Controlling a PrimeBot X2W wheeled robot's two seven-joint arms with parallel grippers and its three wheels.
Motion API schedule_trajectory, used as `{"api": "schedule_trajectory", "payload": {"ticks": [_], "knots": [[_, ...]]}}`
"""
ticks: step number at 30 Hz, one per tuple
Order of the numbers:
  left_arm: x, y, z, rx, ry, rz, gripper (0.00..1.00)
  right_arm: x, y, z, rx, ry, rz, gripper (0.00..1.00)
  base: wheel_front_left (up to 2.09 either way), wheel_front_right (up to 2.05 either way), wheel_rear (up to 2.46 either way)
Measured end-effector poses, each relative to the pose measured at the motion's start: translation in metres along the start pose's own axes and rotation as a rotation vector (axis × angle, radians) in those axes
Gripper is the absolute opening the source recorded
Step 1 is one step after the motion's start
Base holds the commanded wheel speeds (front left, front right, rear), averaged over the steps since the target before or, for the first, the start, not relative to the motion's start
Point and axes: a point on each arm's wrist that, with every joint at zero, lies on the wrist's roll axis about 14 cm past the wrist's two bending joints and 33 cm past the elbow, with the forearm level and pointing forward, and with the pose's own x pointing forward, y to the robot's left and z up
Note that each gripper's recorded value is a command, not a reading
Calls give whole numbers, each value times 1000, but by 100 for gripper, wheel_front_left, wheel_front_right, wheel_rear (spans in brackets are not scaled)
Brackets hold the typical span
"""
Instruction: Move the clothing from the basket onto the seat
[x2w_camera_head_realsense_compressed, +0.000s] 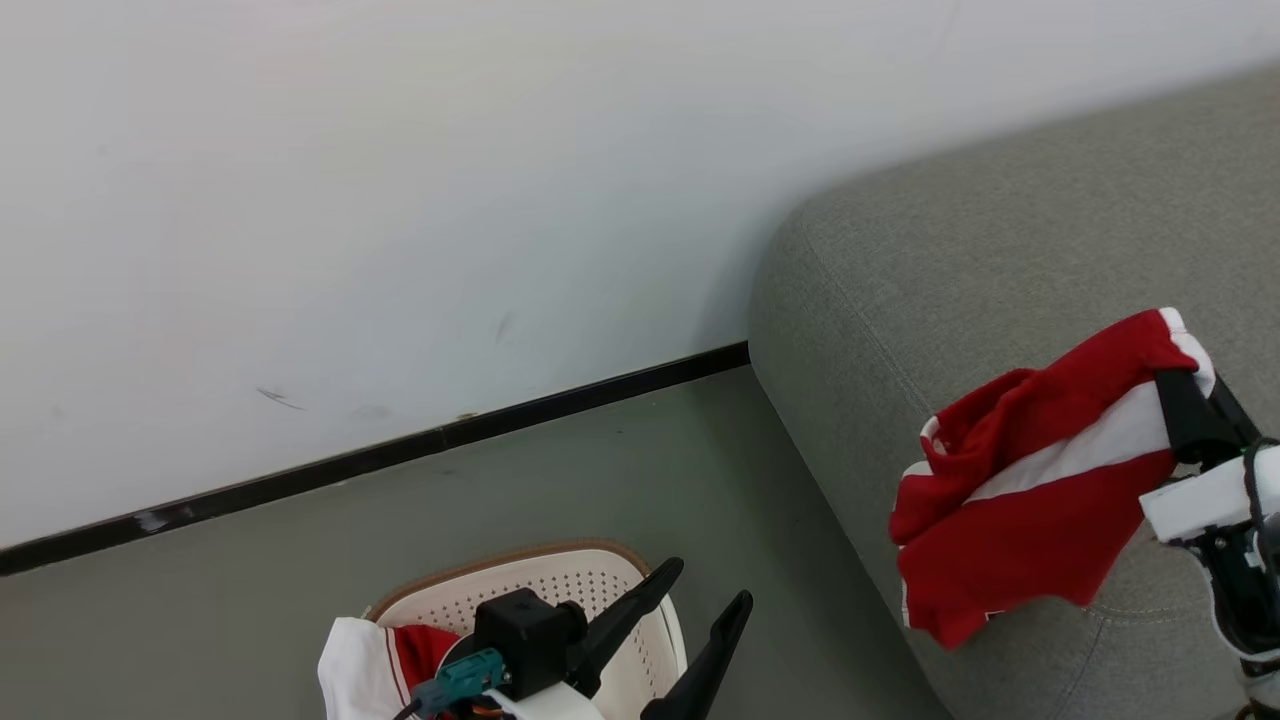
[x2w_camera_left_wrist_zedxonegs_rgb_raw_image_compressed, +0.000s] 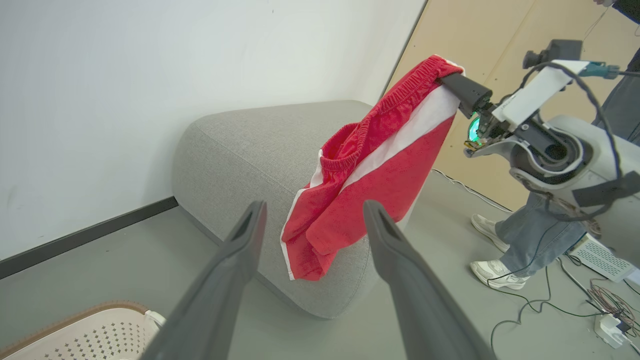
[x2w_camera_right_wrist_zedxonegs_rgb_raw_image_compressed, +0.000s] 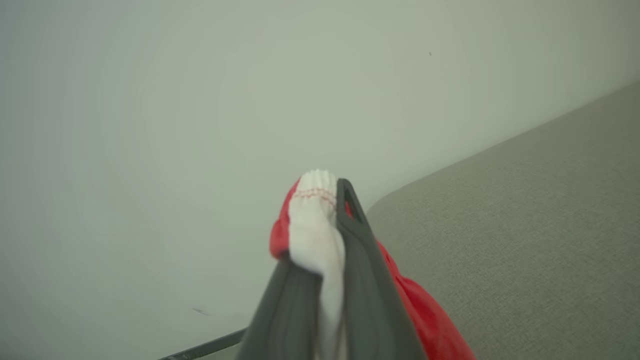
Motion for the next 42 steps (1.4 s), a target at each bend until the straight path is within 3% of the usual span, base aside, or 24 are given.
{"api": "schedule_trajectory", "payload": {"ticks": [10,16,33,42], "knots": [[-1,10,-3,-13,11,26,100,49,-26,35,48,-34,-70,0,0,0,0],[-2,20,-5,-26,18,56,100,69,-60,41,134,-49,-183,0,0,0,0],[-4,46,-5,-41,28,106,100,109,-140,87,138,-150,-418,0,0,0,0],[-6,53,-8,-46,41,117,100,136,-139,94,140,-153,-433,0,0,0,0]]}}
